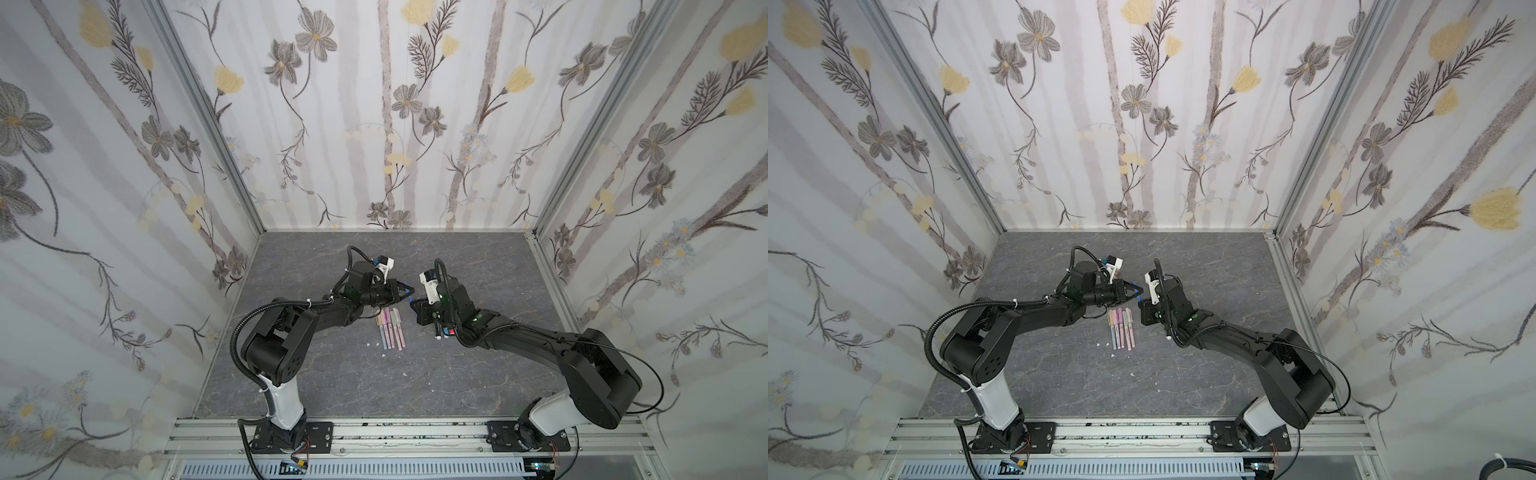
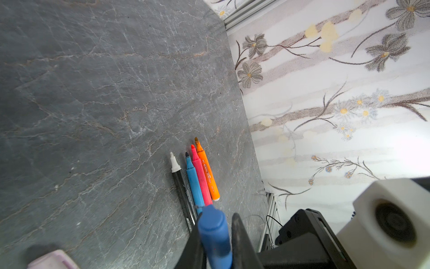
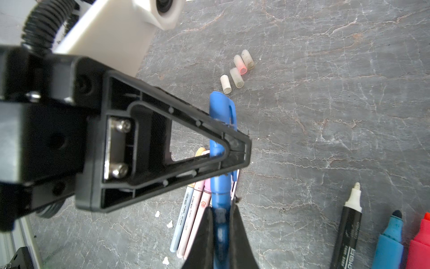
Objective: Remove pen caps from pens
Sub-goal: Open the pen cap on the pen, then place the pen at the center of the table.
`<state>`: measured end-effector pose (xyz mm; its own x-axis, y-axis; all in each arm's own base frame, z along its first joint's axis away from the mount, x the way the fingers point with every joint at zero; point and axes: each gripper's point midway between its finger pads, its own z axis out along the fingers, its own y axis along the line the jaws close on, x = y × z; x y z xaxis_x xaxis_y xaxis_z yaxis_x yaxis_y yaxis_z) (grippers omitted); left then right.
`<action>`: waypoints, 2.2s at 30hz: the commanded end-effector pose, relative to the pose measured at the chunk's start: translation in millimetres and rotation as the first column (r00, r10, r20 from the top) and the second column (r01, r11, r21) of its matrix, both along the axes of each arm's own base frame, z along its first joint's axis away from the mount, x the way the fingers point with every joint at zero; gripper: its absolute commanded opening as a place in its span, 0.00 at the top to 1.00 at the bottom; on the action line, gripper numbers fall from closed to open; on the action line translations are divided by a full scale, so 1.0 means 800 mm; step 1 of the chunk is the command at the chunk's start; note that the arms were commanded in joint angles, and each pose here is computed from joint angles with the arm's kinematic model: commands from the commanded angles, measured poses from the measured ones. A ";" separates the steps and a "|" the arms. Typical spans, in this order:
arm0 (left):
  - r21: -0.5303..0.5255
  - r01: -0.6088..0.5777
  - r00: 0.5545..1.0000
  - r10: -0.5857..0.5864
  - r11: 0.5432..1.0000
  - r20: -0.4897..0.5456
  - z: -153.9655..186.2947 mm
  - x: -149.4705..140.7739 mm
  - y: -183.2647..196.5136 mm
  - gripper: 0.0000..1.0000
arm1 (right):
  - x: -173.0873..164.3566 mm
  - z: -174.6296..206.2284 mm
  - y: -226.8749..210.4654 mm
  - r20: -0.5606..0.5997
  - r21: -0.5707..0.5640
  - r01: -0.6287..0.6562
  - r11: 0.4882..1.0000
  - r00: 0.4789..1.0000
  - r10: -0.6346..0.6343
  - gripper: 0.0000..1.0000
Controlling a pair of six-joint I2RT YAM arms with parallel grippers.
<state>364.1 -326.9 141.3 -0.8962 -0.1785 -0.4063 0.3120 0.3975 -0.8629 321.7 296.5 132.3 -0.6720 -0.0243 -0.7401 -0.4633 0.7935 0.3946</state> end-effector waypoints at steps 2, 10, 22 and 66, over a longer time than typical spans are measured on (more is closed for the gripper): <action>-0.029 0.014 0.999 -0.013 0.999 0.030 0.013 0.001 -0.005 0.89 | 0.008 0.006 0.000 0.037 0.011 0.019 1.000 0.999 -0.019 0.97; -0.041 0.020 0.999 -0.018 0.999 0.035 0.020 0.000 -0.005 1.00 | 0.008 -0.002 0.000 0.034 0.010 0.018 1.000 0.999 -0.019 0.79; -0.041 0.023 0.999 -0.021 0.999 0.040 0.024 0.000 -0.006 1.00 | 0.009 -0.005 0.004 0.032 0.015 0.010 1.000 0.999 -0.011 0.90; 0.173 -0.278 0.960 0.272 0.945 0.058 -0.021 0.067 0.182 1.00 | 0.014 -0.135 -0.076 -0.145 -0.391 0.288 0.874 0.919 -0.368 1.00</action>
